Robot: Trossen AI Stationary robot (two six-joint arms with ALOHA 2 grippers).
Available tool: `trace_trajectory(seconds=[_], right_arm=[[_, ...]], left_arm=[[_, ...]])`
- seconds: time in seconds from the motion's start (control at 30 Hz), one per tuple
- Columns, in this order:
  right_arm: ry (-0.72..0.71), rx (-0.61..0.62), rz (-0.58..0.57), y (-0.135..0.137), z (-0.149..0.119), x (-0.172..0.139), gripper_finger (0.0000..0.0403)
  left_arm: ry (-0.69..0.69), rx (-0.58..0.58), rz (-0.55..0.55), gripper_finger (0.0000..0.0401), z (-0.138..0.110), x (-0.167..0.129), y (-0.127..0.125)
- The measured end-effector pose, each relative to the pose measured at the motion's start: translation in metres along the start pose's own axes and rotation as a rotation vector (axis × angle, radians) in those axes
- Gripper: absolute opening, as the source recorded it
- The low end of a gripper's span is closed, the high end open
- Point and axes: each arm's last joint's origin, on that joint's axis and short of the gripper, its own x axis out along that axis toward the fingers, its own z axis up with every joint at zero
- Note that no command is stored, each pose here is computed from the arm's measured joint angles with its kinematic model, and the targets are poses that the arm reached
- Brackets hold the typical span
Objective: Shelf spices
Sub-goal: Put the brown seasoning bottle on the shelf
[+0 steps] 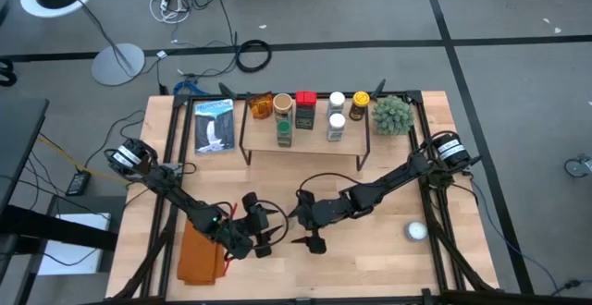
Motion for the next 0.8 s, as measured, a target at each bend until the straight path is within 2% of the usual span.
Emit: trace_trajectory(seconds=[0.27,0.5,0.63,0.73,0.8], right_arm=[[-0.087,0.038,0.008,-0.001,0.009,0.0,0.038],[-0.081,0.072,-0.007,-0.002,0.008,0.0,0.0376],[0.0,0.075,-0.079,-0.002,0.016,0.001,0.0376],[0.104,0.037,-0.201,-0.002,0.026,0.001,0.0375],[0.154,0.026,-0.241,-0.004,0.034,-0.002,0.0375]], left_arm=[[0.001,0.001,0.0,0.0219,0.0,0.0,0.0],[0.034,0.015,-0.031,0.0219,-0.002,0.0,0.0],[0.065,0.03,-0.052,0.0219,-0.004,0.0,0.0],[0.076,0.042,-0.045,0.0219,-0.006,0.0,0.001],[0.087,0.052,-0.042,0.0219,-0.005,-0.003,0.003]])
